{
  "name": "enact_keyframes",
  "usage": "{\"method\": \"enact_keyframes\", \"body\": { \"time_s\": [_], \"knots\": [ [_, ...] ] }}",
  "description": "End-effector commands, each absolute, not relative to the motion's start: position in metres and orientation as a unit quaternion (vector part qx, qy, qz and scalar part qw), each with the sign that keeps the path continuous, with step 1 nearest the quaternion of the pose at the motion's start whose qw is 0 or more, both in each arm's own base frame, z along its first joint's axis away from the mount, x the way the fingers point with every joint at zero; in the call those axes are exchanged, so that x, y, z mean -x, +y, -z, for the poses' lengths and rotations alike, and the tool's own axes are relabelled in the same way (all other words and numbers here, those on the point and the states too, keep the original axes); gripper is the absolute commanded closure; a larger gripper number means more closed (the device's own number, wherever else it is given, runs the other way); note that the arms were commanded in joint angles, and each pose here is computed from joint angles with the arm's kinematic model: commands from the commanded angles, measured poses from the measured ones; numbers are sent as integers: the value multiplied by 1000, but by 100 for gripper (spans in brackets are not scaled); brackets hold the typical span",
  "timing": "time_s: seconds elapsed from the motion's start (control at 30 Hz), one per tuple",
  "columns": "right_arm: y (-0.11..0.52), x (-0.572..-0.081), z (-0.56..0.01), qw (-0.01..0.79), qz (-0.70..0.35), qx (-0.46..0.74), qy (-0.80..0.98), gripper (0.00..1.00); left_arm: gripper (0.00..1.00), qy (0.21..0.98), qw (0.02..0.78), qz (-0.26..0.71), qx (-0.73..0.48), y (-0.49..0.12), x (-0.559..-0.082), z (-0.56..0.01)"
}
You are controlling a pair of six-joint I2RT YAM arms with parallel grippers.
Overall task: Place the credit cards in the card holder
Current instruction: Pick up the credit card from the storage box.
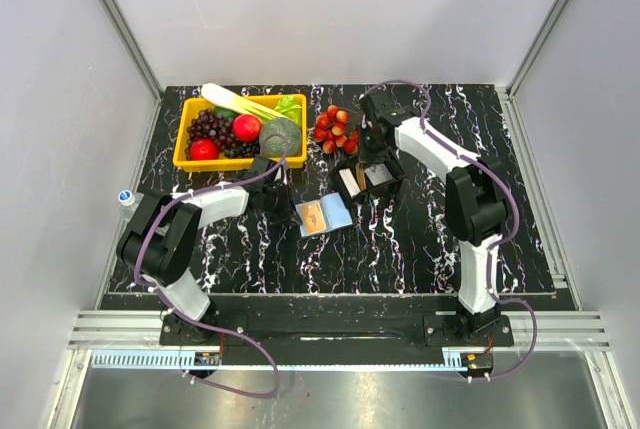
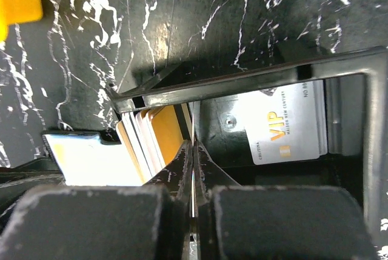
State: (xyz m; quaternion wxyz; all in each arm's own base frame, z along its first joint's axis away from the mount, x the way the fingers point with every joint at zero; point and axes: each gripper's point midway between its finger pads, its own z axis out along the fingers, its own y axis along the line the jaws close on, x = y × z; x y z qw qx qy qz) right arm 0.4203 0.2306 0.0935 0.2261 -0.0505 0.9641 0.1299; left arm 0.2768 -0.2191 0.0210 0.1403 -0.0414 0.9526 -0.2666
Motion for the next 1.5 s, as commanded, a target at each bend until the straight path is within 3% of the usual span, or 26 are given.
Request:
{"method": "enact_keyframes", "body": {
  "time_s": [0.0,0.2,0.37,0.8,0.97,1.27,1.47],
  "knots": [
    [239,-415,-79,215,-98,73,969,96,100,946,153,284,27,-227,-284,-27],
    [234,-416,-66,216,-48,83,972,95,100,946,152,285,27,-228,-284,-26],
    [238,-411,-61,204,-61,91,973,83,100,946,151,285,26,-229,-284,-26],
    [238,-396,-69,196,-79,89,973,75,100,946,152,284,27,-228,-284,-26],
    [230,-399,-75,212,-61,83,972,91,100,947,151,283,27,-228,-284,-26],
    [216,-417,-127,287,-34,71,955,99,100,945,160,285,23,-227,-284,-32],
    [219,-409,-171,328,-78,65,939,100,100,940,176,292,12,-228,-286,-42]
  ]
}}
